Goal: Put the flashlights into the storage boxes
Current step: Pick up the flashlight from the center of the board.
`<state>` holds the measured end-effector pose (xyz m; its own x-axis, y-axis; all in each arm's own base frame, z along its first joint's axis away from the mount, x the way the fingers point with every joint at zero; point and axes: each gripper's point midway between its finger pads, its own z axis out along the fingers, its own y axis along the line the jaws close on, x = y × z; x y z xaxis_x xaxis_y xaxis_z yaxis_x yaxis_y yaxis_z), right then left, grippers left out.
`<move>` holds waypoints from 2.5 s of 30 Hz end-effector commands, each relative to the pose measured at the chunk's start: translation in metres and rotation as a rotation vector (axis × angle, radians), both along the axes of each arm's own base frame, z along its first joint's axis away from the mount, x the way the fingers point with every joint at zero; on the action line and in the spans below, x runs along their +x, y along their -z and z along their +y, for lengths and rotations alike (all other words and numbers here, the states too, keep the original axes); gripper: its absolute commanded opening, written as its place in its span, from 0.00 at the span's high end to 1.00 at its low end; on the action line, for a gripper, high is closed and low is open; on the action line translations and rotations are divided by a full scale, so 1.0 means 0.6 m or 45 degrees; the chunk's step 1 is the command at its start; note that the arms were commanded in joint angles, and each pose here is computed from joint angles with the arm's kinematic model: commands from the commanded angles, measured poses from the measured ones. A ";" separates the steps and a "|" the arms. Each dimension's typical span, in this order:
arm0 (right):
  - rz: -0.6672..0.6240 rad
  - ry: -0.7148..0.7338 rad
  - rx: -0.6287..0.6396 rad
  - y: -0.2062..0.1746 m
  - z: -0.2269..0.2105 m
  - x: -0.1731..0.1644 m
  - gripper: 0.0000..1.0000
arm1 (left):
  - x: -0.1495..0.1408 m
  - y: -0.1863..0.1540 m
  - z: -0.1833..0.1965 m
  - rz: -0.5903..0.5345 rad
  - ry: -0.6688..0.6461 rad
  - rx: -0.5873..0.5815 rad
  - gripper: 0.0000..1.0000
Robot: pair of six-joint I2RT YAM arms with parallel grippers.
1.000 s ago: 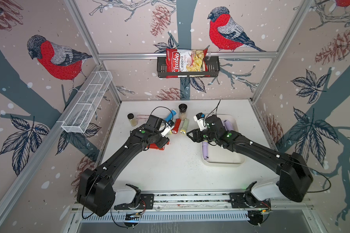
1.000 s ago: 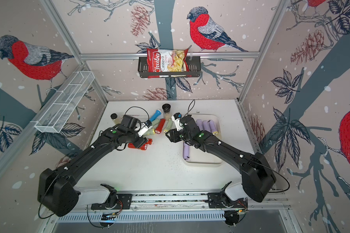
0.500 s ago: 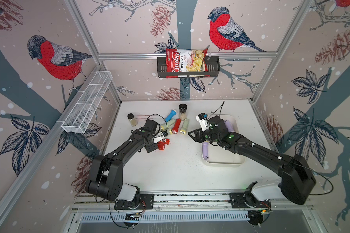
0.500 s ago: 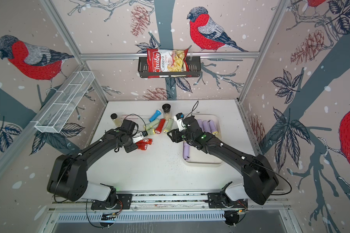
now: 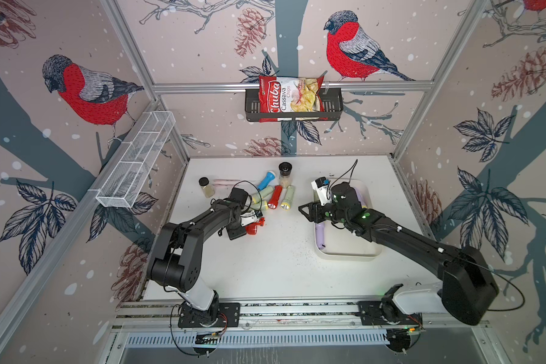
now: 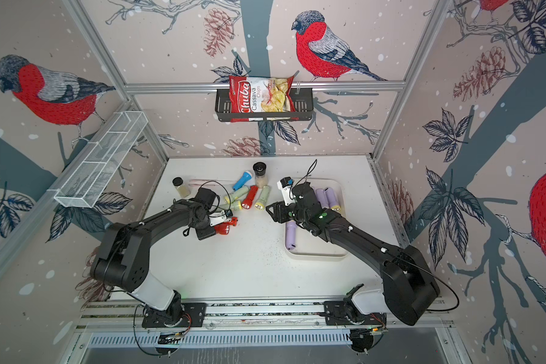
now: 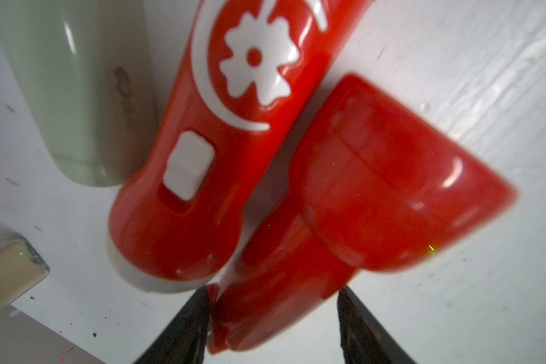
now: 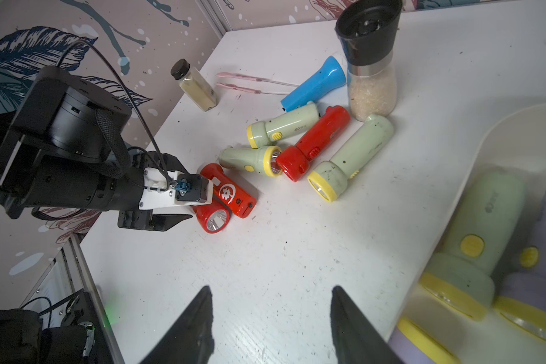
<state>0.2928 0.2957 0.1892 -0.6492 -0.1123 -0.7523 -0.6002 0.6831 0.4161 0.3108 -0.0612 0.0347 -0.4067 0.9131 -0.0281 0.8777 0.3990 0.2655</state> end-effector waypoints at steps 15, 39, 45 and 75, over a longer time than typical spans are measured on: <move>-0.017 0.009 0.041 -0.009 -0.009 0.003 0.40 | -0.035 0.017 -0.016 0.067 -0.049 -0.110 0.46; -0.243 -0.043 0.336 -0.129 -0.012 -0.011 0.38 | -0.022 -0.215 -0.172 -0.313 -0.090 -1.067 0.75; -0.324 -0.213 0.512 -0.187 0.013 -0.045 0.33 | -0.031 -0.304 -0.224 -0.382 -0.132 -1.613 0.78; -0.221 -0.288 0.383 -0.173 0.175 -0.051 0.32 | -0.079 -0.346 -0.302 -0.221 -0.142 -2.020 0.79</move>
